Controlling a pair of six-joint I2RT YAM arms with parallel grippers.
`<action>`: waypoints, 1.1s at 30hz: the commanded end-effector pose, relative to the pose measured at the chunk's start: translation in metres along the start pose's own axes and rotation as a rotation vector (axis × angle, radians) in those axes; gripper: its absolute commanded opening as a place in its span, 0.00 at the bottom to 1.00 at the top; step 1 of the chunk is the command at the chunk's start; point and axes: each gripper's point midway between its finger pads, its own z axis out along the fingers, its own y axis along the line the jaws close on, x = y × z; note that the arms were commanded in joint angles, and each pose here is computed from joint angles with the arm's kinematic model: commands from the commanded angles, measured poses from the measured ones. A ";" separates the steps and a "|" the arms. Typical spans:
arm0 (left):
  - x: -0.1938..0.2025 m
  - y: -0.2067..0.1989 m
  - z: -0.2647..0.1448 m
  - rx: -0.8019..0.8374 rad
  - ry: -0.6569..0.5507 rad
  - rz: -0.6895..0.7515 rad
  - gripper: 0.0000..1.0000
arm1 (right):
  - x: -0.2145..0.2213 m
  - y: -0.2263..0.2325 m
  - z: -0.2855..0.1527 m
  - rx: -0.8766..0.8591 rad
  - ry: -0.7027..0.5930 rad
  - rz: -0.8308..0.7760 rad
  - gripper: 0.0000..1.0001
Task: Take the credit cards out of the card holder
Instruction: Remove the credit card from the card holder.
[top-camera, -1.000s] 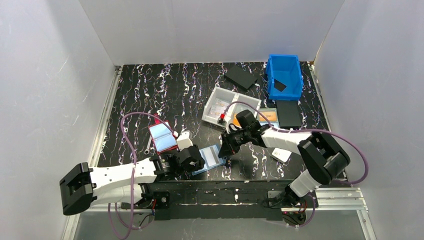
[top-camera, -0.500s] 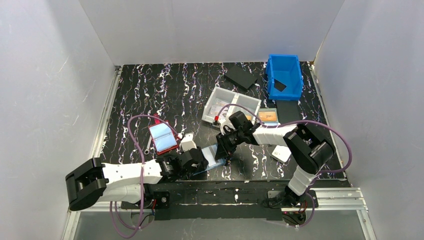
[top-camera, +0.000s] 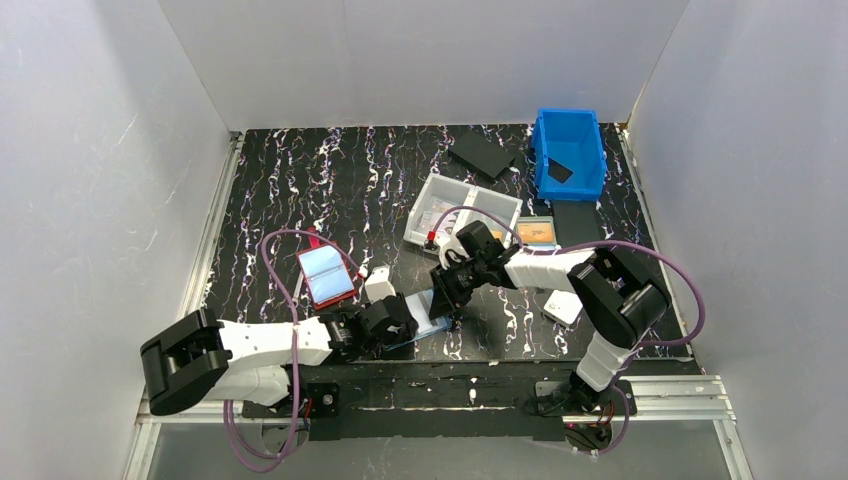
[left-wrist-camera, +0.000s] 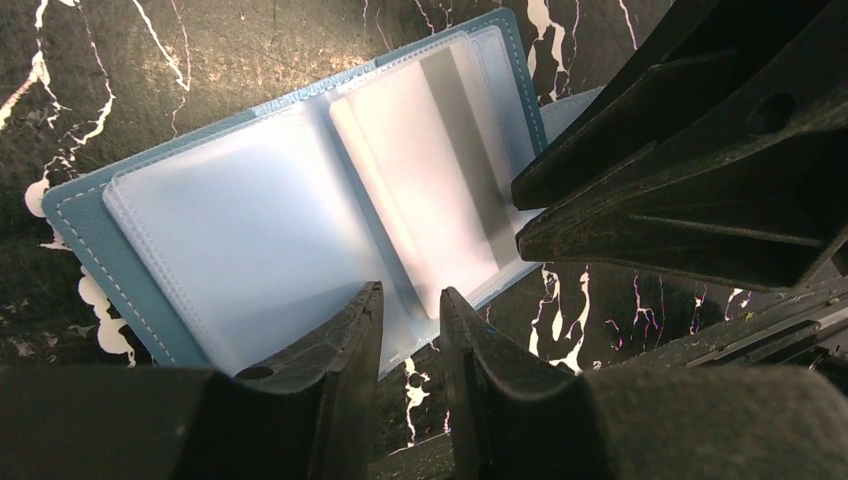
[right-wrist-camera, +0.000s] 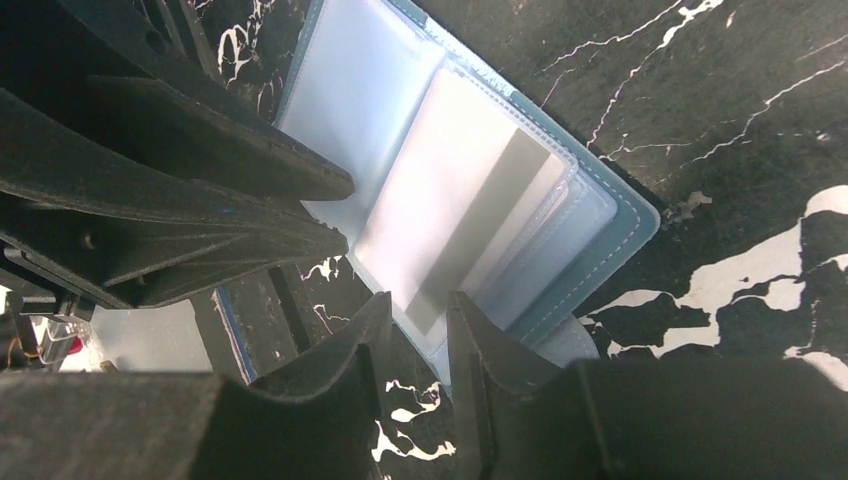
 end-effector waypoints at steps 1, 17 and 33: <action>-0.001 0.007 0.004 -0.019 -0.017 0.004 0.27 | -0.009 -0.012 -0.006 0.067 -0.020 -0.037 0.37; 0.010 0.005 0.005 0.050 0.010 -0.032 0.39 | 0.000 0.028 0.002 -0.260 -0.005 0.157 0.33; 0.006 0.022 0.005 0.021 -0.038 -0.116 0.33 | -0.003 -0.016 -0.003 -0.019 -0.051 0.170 0.40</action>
